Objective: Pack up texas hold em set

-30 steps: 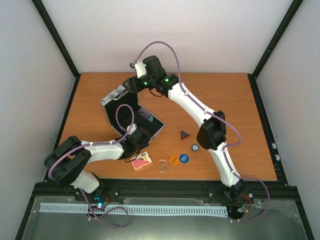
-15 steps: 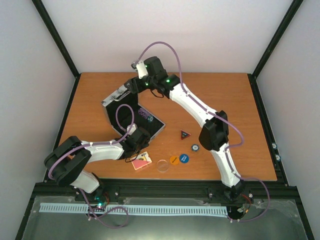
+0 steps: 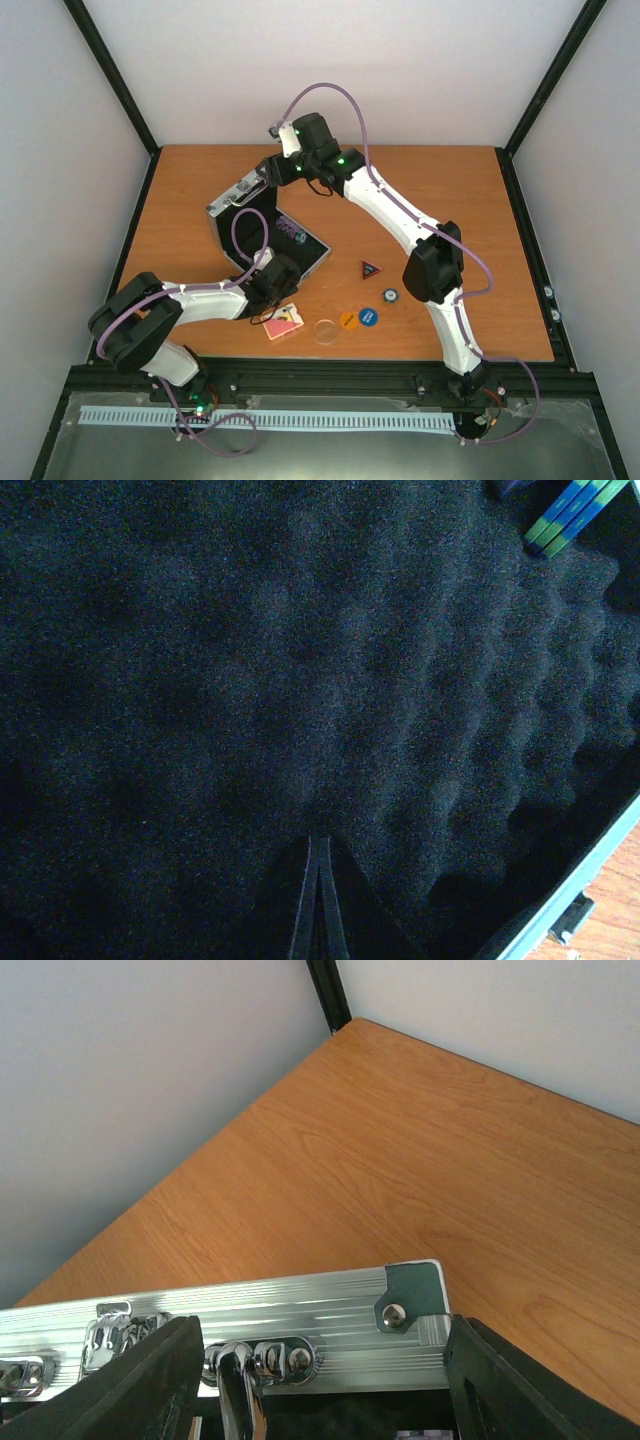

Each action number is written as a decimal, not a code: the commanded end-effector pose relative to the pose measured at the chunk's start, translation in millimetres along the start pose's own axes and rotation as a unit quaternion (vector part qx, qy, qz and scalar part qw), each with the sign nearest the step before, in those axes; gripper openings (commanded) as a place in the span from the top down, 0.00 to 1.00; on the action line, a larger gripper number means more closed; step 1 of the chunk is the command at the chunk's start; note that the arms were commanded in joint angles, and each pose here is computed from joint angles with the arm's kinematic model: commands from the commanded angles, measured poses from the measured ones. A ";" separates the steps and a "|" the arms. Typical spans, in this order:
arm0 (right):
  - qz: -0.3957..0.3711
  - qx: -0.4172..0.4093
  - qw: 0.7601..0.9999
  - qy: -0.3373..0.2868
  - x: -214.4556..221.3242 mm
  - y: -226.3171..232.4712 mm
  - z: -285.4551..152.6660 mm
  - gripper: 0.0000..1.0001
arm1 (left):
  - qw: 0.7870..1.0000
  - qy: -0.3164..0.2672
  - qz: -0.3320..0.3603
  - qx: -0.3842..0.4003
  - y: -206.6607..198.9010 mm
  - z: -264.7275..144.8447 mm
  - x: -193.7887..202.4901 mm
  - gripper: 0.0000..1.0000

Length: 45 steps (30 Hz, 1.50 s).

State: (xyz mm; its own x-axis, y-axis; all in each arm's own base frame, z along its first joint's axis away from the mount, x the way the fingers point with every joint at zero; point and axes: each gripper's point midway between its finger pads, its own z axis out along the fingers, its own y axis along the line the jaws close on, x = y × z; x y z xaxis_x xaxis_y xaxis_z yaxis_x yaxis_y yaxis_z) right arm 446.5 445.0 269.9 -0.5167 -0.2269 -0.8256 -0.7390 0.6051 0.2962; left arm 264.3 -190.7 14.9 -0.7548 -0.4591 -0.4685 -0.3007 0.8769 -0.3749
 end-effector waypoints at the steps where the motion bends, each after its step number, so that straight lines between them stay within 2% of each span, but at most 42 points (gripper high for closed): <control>1: 0.001 0.016 1.000 0.000 -1.7 -5.9 -4.2 0.31 | 0.986 0.109 0.044 -0.122 78.5 3.4 57.1 0.99; 21: 0.005 0.040 0.999 -0.002 0.8 -11.4 -26.6 0.31 | 0.985 0.111 0.044 -0.122 78.5 5.4 58.6 0.99; 30: 0.017 0.024 0.999 0.027 20.6 -14.6 -4.5 0.31 | 0.985 0.111 0.046 -0.123 78.8 5.5 58.3 0.99; 45: 0.014 0.002 1.000 0.023 18.0 -11.0 5.9 0.31 | 0.987 0.104 0.045 -0.115 69.0 3.1 51.8 0.99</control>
State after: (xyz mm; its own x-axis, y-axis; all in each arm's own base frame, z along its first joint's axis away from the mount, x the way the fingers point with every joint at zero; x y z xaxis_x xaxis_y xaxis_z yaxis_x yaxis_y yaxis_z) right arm 440.7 429.7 250.2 -0.5617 -0.2526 -0.7879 -0.7077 0.6400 0.2993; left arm 264.4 -190.7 13.7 -0.7559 -0.4577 -0.4681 -0.3021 0.8782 -0.3708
